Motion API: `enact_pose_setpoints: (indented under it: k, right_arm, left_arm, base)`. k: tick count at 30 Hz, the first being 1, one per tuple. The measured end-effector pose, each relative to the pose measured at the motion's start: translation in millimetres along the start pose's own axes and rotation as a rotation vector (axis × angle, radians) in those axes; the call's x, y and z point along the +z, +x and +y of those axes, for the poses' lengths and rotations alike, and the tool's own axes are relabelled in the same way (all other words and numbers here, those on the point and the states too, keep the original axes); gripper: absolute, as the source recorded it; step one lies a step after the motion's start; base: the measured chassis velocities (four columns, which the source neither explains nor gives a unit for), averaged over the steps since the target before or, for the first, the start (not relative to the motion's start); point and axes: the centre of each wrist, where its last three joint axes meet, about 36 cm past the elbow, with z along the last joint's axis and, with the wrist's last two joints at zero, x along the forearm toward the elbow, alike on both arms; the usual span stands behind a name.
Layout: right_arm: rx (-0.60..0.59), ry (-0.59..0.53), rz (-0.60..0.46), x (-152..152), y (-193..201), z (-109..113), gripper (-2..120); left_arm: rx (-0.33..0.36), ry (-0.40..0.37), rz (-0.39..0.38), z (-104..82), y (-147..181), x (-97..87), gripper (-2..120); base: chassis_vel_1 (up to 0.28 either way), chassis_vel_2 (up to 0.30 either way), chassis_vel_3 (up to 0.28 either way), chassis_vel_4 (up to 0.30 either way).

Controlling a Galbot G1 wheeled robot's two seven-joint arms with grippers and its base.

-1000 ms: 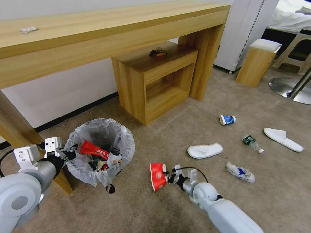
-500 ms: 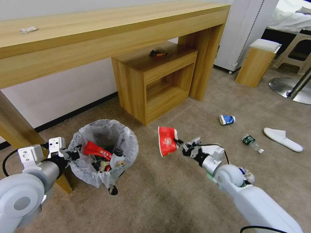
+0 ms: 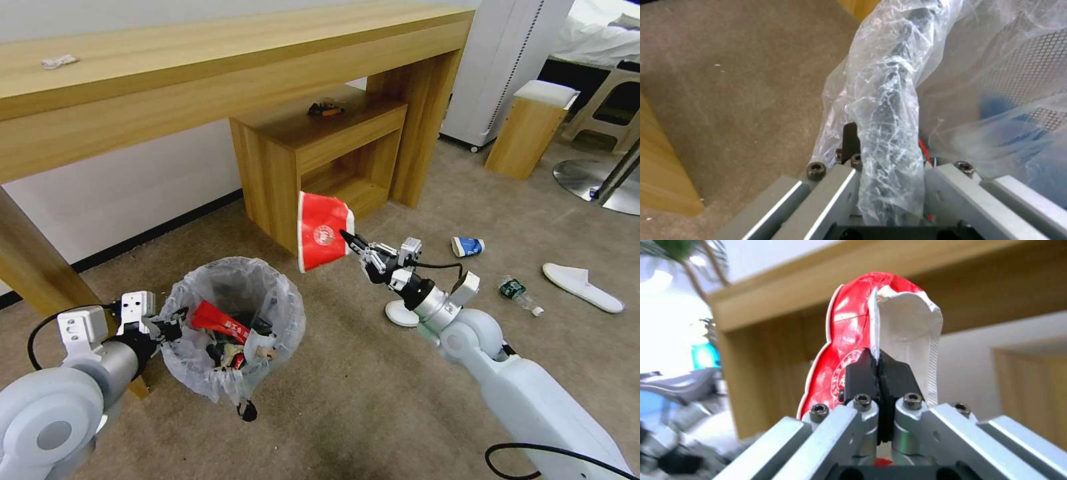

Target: Pick up the trash bin and place the garbage on the floor into it.

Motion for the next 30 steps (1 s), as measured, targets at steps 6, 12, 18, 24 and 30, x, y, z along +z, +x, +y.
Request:
enact_pose_setpoints:
  k: [6, 12, 18, 24, 30]
  right_arm:
    - [-0.123, -0.005, -0.051, 6.5, -20.8, 3.0, 0]
    - [-0.181, -0.007, -0.057, 17.0, -35.6, 2.5, 0]
    - [-0.267, -0.035, -0.024, 44.3, -58.0, 3.6, 0]
    - [-0.325, -0.038, 0.012, 56.0, -61.1, 5.1, 0]
    - [-0.358, -0.025, 0.066, 61.7, -52.4, 2.1, 0]
  left_arm:
    - [0.050, -0.005, 0.022, -6.4, -2.4, 1.4, 0]
    - [0.077, -0.005, 0.029, -9.1, -4.8, 0.7, 0]
    - [0.098, -0.005, 0.027, -8.3, -6.1, -1.9, 0]
    - [0.095, -0.005, 0.020, -6.1, -5.4, -4.5, 0]
    - [0.101, -0.003, 0.016, -5.7, -5.0, -5.7, 0]
  base:
    - [0.000, 0.000, 0.000, 0.000]
    - [0.000, 0.000, 0.000, 0.000]
    - [0.000, 0.000, 0.000, 0.000]
    - [0.000, 0.000, 0.000, 0.000]
    - [0.000, 0.000, 0.000, 0.000]
